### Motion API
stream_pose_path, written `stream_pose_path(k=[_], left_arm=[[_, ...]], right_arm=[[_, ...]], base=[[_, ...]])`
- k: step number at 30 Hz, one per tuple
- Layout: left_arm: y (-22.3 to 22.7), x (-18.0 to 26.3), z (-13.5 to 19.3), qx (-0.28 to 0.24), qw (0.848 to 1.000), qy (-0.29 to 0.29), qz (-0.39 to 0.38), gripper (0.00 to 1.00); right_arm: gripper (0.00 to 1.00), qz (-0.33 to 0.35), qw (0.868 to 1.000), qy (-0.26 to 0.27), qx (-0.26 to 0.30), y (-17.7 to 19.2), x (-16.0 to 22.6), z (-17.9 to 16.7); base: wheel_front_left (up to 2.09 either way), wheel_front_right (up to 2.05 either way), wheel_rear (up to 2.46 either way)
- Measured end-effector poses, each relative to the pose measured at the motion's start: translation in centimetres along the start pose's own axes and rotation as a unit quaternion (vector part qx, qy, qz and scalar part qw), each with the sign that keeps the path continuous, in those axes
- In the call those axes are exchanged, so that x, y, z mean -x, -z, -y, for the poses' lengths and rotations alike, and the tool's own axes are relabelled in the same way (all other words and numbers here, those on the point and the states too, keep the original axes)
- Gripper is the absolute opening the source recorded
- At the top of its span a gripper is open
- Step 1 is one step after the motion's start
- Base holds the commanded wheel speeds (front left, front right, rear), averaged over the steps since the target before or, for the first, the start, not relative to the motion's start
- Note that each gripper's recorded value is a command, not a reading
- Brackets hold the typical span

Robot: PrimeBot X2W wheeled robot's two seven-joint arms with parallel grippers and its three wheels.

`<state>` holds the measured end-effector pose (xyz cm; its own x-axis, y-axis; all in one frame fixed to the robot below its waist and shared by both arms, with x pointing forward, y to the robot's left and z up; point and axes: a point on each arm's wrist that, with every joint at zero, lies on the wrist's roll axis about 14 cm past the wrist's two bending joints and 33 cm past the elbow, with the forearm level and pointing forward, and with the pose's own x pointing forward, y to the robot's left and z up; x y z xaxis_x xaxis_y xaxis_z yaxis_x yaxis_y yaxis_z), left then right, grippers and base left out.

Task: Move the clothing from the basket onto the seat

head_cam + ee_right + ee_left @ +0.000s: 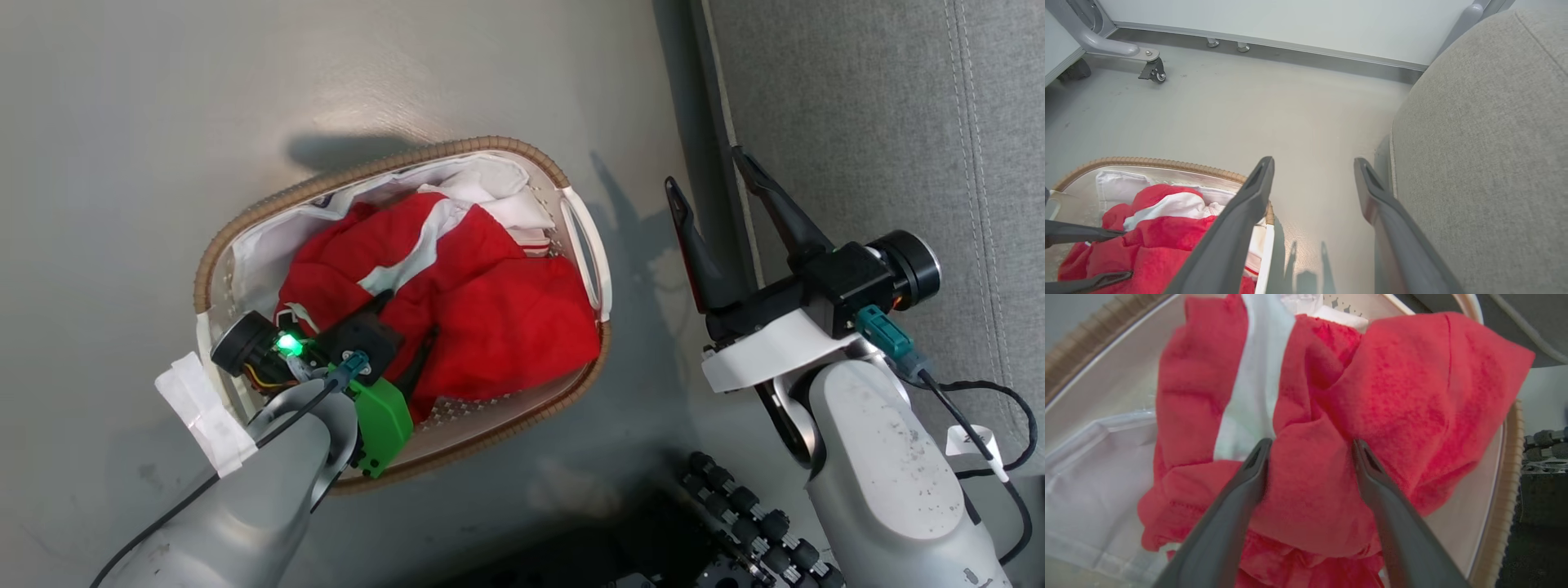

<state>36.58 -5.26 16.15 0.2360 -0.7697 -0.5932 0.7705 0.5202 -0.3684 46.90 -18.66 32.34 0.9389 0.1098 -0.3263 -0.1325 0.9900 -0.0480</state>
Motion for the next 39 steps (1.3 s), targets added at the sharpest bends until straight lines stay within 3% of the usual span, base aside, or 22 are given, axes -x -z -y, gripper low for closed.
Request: stream_pose_path(k=[4, 5, 6, 7, 16, 25, 33, 39], left_arm=[[0.1, -0.7, 0.1, 0.006, 1.000, 0.010, -0.003, 1.00], [0.2, -0.7, 0.2, 0.008, 1.000, 0.012, -0.005, 0.68], [0.3, -0.7, 0.3, 0.008, 1.000, 0.014, -0.007, 0.07], [0.3, -0.6, 0.4, 0.012, 1.000, 0.014, -0.008, 0.00], [-1.7, 1.5, 1.7, 0.023, 1.000, 0.011, 0.009, 0.00], [-6.5, 5.2, 2.7, 0.049, 0.995, -0.029, 0.082, 0.00], [-11.3, 9.5, 4.0, 0.018, 0.985, -0.063, 0.158, 0.00], [-16.2, 13.2, 5.5, -0.012, 0.967, -0.088, 0.239, 0.00]], right_arm=[[1.00, -0.007, 1.000, 0.005, -0.001, 0.5, 0.0, 0.4], [1.00, -0.007, 1.000, 0.005, -0.002, 0.5, 0.0, 0.4], [1.00, -0.007, 1.000, 0.005, -0.002, 0.4, 0.1, 0.4], [1.00, -0.006, 1.000, 0.005, -0.002, 0.3, 0.1, 0.4], [1.00, 0.025, 1.000, 0.011, -0.007, -2.4, 0.5, 0.7], [1.00, 0.059, 0.997, 0.026, -0.030, -5.6, 3.2, 1.0], [1.00, 0.086, 0.995, 0.016, -0.044, -7.8, 5.8, -0.4], [1.00, 0.109, 0.993, 0.004, -0.048, -9.6, 7.7, -1.6]], base=[[0.00, 0.00, 0.00], [0.00, 0.00, 0.00], [0.00, 0.00, 0.00], [0.00, 0.00, 0.00], [0.00, 0.00, 0.00], [0.00, 0.00, 0.00], [0.00, 0.00, 0.00], [0.00, 0.00, 0.00]])
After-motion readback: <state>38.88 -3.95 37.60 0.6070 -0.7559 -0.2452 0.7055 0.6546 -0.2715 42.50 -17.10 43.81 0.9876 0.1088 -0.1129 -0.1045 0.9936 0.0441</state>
